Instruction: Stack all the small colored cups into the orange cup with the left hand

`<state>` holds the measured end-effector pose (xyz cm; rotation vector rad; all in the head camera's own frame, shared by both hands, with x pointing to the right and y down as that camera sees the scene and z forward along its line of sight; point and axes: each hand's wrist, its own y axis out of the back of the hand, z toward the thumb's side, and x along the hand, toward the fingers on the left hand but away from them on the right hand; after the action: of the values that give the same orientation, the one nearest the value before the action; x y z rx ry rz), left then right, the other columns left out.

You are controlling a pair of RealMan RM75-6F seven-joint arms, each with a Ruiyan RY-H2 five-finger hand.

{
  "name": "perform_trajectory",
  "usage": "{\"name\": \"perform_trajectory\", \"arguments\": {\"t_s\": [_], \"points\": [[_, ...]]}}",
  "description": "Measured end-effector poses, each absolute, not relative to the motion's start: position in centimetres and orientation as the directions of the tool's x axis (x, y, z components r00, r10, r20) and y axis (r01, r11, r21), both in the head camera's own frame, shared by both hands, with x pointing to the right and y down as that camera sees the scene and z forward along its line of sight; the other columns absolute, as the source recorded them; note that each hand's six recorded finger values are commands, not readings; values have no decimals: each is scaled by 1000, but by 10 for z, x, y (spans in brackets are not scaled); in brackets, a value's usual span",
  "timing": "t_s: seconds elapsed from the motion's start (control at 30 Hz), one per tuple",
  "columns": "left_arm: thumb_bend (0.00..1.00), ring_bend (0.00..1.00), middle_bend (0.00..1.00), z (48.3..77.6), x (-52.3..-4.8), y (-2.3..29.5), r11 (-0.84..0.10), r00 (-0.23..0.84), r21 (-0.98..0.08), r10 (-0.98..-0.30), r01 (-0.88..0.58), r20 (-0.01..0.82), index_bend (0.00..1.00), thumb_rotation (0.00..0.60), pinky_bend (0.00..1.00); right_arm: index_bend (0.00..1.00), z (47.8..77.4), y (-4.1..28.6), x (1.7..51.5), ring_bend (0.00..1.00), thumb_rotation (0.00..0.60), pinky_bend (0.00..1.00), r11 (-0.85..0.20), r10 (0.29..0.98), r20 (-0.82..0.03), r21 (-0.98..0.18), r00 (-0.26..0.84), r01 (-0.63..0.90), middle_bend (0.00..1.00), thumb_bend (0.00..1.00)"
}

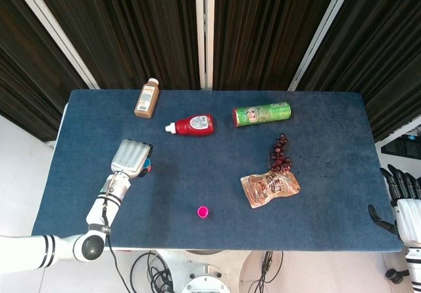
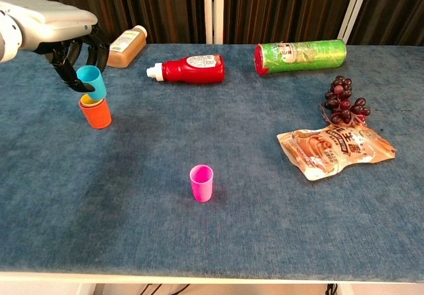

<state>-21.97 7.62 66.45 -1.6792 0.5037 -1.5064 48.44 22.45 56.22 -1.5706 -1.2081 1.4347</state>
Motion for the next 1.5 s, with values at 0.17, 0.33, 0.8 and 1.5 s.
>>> {"name": "perform_trajectory", "arguments": {"t_s": [0.17, 0.33, 0.8, 1.5], "points": [[284, 555, 523, 672, -225, 72, -606, 196, -769, -744, 203, 638, 538, 600, 498, 0, 565, 225, 481, 0, 600, 0, -346, 934, -357, -921, -33, 178, 0, 280], [284, 555, 523, 678, -231, 69, -615, 181, -761, -740, 209, 648, 538, 600, 498, 0, 566, 223, 480, 0, 600, 0, -347, 933, -358, -921, -33, 176, 0, 281], [234, 275, 271, 685, -236, 73, -628, 187, -754, -731, 191, 656, 181, 600, 307, 0, 568, 223, 481, 0, 600, 0, -350, 931, -362, -920, -38, 175, 0, 280], [171, 286, 284, 630, -179, 151, -647, 392, -726, -620, 234, 680, 227, 600, 323, 0, 564, 221, 481, 0, 600, 0, -343, 935, -354, -921, -28, 187, 0, 280]]}}
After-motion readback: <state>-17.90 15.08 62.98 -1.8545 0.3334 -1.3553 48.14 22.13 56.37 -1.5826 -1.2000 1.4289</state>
